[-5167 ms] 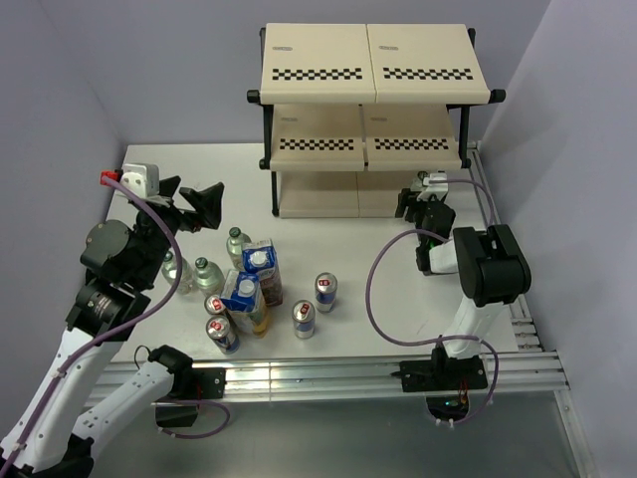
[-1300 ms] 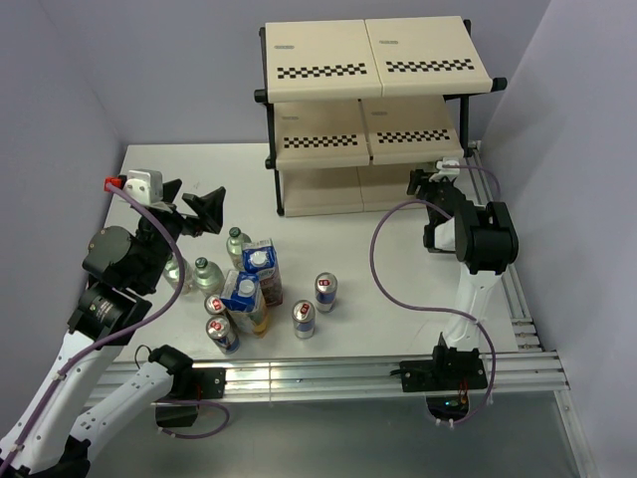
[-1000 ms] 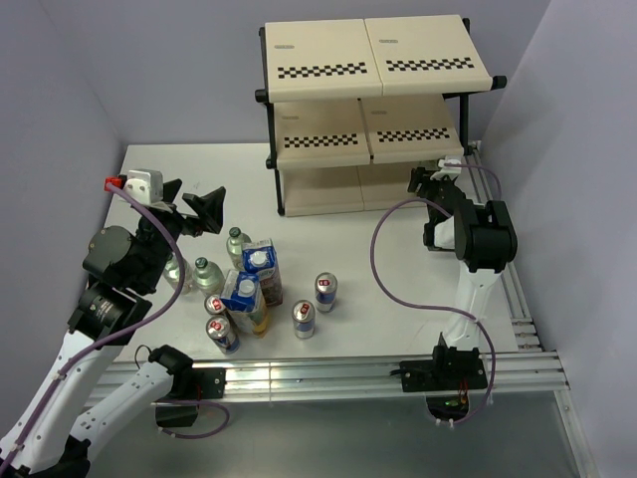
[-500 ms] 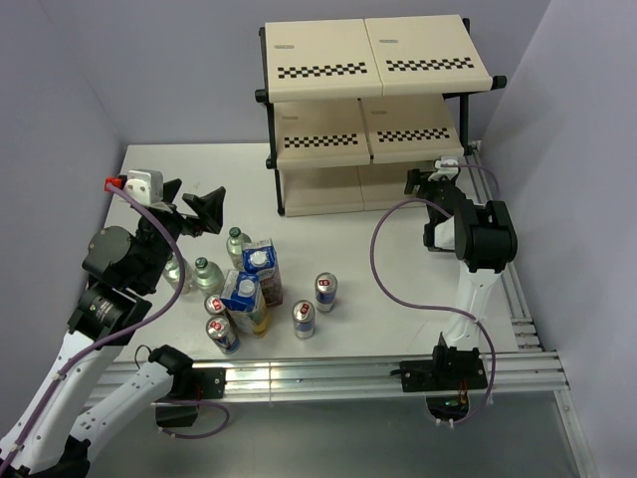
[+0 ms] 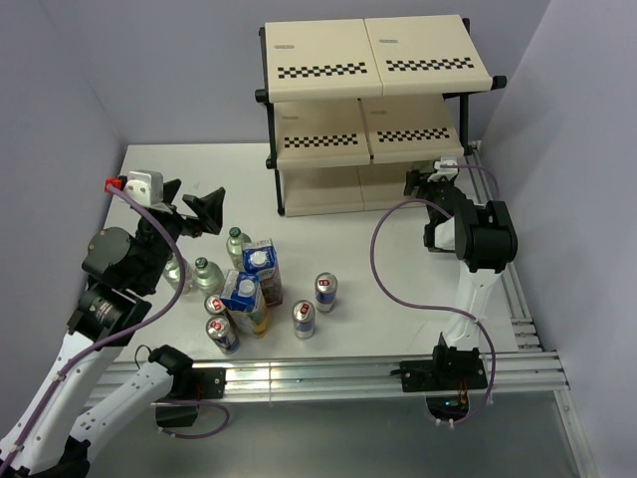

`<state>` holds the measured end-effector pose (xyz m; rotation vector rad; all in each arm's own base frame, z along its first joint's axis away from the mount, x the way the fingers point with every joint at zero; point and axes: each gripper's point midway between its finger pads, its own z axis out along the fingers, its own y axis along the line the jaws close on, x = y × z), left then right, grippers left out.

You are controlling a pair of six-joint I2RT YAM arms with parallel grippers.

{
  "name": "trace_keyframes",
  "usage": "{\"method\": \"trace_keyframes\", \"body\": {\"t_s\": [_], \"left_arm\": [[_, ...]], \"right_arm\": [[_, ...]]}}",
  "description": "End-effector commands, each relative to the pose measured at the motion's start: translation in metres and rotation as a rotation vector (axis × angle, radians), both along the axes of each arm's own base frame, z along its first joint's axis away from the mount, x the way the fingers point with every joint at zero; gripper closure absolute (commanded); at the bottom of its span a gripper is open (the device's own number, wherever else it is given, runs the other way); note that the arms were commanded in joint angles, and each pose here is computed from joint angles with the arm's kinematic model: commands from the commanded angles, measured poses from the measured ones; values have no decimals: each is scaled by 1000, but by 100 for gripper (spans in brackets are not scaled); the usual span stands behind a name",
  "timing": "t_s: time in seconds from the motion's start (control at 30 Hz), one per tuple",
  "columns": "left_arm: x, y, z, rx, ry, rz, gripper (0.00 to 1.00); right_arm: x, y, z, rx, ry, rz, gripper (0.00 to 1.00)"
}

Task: Place and organize the beverage onto the shelf
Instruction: Place the drink on the shelf.

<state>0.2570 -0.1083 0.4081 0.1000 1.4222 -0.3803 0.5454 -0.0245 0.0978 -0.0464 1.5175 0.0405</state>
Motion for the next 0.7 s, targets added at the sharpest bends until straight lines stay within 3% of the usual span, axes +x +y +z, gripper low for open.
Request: {"method": "trace_keyframes", "body": {"t_s": [0.0,0.07,0.4,0.67], "left_arm": [[-3,1,13,-18,-50,1,0],[-2,2,13,-16,-47,4,1],[1,4,12,-28,-32,22,1],[19,26,12,-93,52,194,1]], "right_arm": [[-18,-6,122,-23,-464,-29,9],[-21,-8,123,-15,-461,-41,0],[-41,-10,124,-12,-441,-67,0],[-81,-9,145,11,-451,-90,0]]}}
